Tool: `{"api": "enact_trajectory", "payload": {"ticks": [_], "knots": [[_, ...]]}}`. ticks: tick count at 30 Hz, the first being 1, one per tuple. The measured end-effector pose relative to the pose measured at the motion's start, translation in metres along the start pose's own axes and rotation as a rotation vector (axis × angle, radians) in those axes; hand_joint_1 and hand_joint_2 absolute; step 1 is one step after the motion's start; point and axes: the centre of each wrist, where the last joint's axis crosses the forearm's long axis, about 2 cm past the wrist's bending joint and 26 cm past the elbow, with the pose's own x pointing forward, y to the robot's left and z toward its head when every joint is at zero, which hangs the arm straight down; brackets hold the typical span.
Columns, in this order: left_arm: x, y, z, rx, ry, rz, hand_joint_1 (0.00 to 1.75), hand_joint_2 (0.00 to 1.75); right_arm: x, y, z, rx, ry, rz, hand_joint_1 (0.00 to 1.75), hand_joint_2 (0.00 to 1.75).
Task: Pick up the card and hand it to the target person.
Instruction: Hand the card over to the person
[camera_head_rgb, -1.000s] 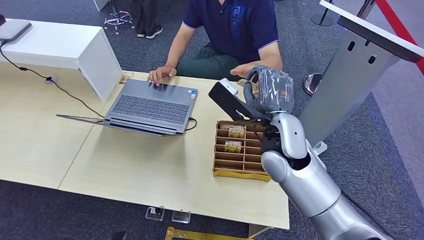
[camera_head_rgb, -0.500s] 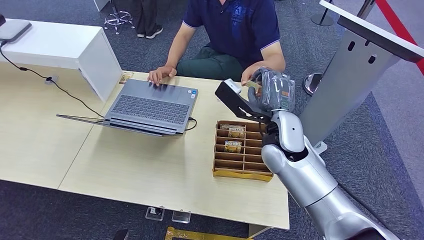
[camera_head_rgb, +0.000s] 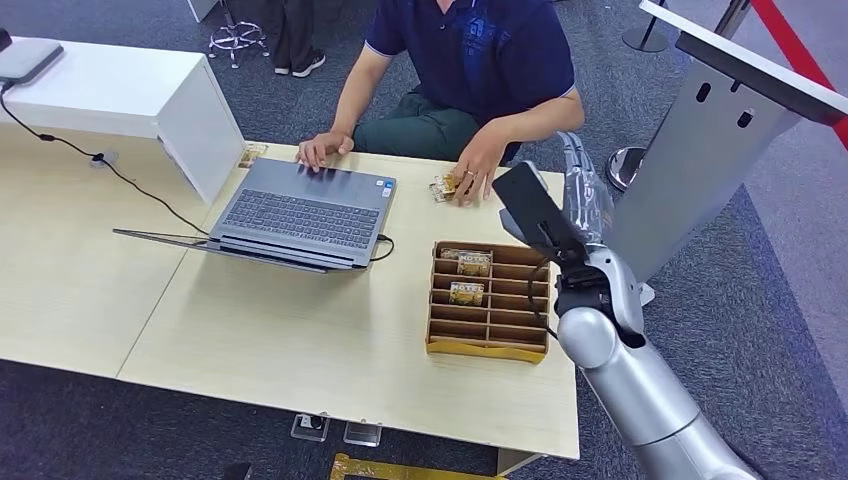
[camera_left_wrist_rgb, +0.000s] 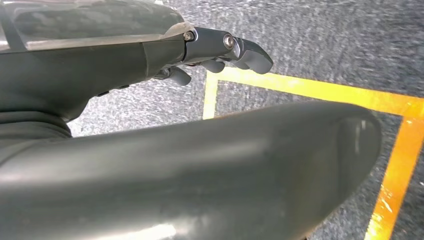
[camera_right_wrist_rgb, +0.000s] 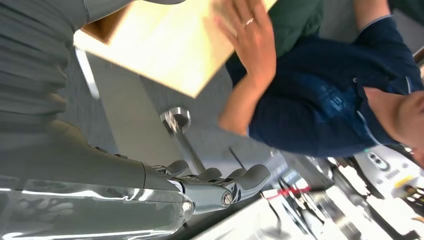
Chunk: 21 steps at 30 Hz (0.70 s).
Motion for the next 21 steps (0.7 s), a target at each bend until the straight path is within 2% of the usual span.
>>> {"api": "enact_trajectory", "payload": {"ticks": [5,9,14,17,21], "knots": [[-0.002,0.002,0.0,0.015,0.006,0.019,0.0,0.0,-0.023,-0.007,0.046,0.015,-0.014,-0.235,0.0,1.75],[-0.003,0.003,0.0,0.029,0.011,0.033,0.0,0.0,-0.041,0.005,0.101,0.032,-0.032,-0.404,0.0,1.75],[-0.003,0.004,0.0,0.05,0.026,0.056,0.0,0.0,-0.046,0.02,0.172,0.023,0.005,-0.508,0.0,1.75],[-0.002,0.005,0.0,0.056,0.024,0.068,0.0,0.0,-0.044,0.024,0.196,0.019,0.04,-0.554,0.0,1.75],[-0.002,0.005,0.0,0.053,0.015,0.076,0.0,0.0,-0.042,0.024,0.209,0.02,0.057,-0.599,0.0,1.75]]}}
